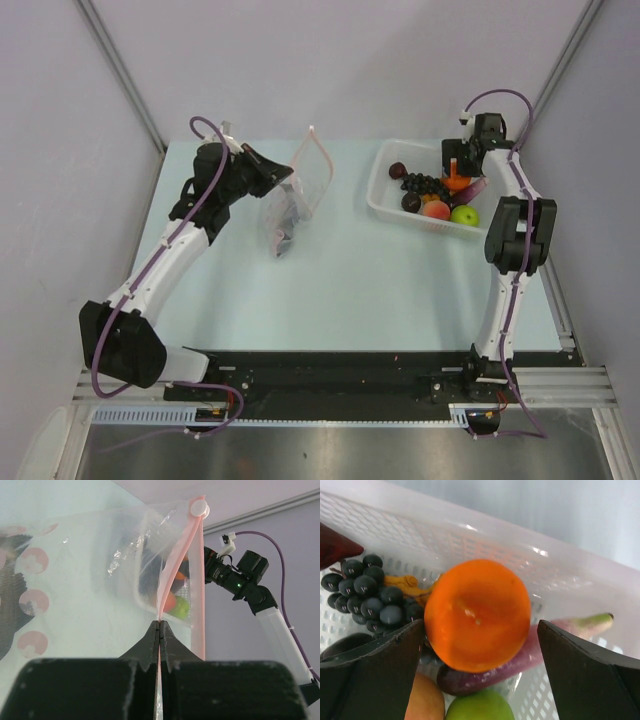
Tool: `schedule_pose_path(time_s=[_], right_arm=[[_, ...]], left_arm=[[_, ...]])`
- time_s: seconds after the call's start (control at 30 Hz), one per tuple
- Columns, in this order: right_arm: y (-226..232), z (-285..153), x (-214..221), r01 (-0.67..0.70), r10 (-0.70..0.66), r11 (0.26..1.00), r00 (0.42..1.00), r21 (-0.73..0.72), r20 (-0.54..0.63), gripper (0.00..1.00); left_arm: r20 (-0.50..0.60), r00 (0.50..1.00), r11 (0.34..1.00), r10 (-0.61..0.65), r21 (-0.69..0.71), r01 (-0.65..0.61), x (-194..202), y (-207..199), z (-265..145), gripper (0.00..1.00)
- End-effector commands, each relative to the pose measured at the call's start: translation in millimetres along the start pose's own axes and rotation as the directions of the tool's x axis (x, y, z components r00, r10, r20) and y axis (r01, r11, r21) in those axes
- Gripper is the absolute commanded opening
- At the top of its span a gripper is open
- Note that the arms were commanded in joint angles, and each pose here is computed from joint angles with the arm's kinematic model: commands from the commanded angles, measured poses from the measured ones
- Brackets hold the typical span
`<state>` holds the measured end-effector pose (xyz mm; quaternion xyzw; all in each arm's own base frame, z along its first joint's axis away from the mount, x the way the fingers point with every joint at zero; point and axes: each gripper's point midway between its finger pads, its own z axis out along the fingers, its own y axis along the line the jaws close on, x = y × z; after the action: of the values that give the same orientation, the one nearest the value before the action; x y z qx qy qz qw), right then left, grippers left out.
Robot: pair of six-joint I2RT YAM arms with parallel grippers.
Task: Place the food in the zip-top bag and seal the zipper
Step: Pick up the fake fruit from the bin.
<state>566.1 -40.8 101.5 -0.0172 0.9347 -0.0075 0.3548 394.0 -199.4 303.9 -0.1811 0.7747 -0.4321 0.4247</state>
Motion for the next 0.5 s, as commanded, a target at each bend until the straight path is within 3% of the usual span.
schedule_pose_path(time_s=[0.0,0.27,0.3,0.47], right_arm=[[4,4,-33,0.024,-0.021,0.999,0.995,-0.026,0.095,1.00],[15,7,-30,0.006,0.000,0.997,0.996,-0.072,0.086,0.88],[15,5,-31,0.006,0.000,0.997,0.996,-0.074,0.085,0.81],[20,-38,-58,0.016,0.000,0.994,0.988,-0.106,0.154,0.68]], left_arm=[[0.029,0.999,0.999,0.041,0.004,-0.041,-10,-5,-1,0.00],[0.010,0.998,0.998,0.057,-0.012,-0.056,-5,2,2,0.00],[0.007,0.999,0.999,0.053,-0.011,-0.053,-4,2,2,0.00],[0.003,0.999,0.999,0.050,-0.006,-0.050,-3,1,2,0.00]])
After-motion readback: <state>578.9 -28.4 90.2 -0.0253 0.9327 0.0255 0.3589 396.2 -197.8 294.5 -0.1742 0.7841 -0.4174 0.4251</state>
